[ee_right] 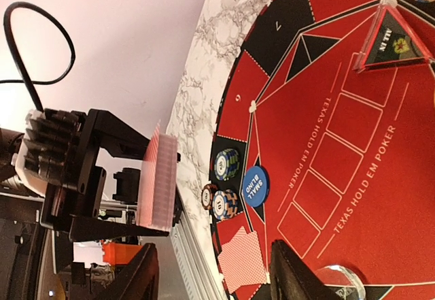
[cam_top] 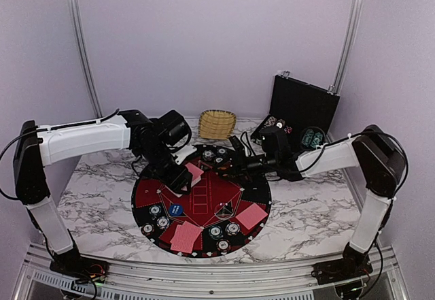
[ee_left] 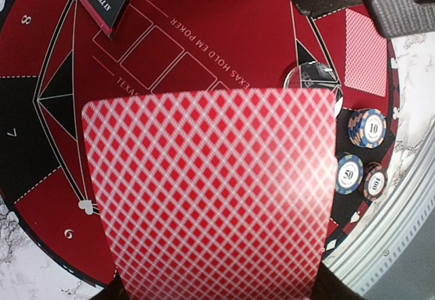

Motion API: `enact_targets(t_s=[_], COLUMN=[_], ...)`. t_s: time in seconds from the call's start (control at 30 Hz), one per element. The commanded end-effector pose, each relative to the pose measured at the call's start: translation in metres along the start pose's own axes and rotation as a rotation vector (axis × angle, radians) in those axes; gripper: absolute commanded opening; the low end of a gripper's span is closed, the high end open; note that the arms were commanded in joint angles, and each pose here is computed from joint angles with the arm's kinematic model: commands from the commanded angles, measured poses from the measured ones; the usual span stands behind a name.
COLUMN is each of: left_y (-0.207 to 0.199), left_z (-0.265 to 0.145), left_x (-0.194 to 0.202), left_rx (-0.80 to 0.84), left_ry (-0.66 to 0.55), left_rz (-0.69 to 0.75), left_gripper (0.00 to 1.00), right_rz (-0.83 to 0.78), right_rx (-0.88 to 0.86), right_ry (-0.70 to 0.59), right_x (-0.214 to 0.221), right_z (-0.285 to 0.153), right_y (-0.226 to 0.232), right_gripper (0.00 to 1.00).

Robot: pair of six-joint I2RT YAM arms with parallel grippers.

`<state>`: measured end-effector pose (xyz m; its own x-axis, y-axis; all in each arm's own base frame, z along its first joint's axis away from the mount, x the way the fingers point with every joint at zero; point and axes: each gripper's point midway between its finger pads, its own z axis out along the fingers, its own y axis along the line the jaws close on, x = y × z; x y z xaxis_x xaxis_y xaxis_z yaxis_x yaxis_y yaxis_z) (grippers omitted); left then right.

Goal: Distribute texas hold em gaming equipment
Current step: Pick up the poker card from the face-down deck piles.

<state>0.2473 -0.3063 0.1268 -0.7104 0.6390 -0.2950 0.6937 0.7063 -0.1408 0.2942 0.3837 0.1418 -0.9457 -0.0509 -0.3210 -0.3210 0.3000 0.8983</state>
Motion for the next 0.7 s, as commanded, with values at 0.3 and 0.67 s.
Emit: enact_targets(t_s=[0.3, 0.67], left_y=[-0.018, -0.022], left_z=[0.002, 0.002], left_x=[-0.009, -0.011], left_rx=[0.018, 0.026], left_ry=[0.008, 0.008], left_rz=[0.061, 0.071], left_gripper=[0.49, 0.49], right_rz=[-0.028, -0.036], right_rx=[-0.082, -0.093], right_ry=[0.037, 0.08], right_x=[-0.003, 0.008], right_z=[0.023, 0.043], right_y=[0.024, 0.028], right_gripper=[0.57, 0.67])
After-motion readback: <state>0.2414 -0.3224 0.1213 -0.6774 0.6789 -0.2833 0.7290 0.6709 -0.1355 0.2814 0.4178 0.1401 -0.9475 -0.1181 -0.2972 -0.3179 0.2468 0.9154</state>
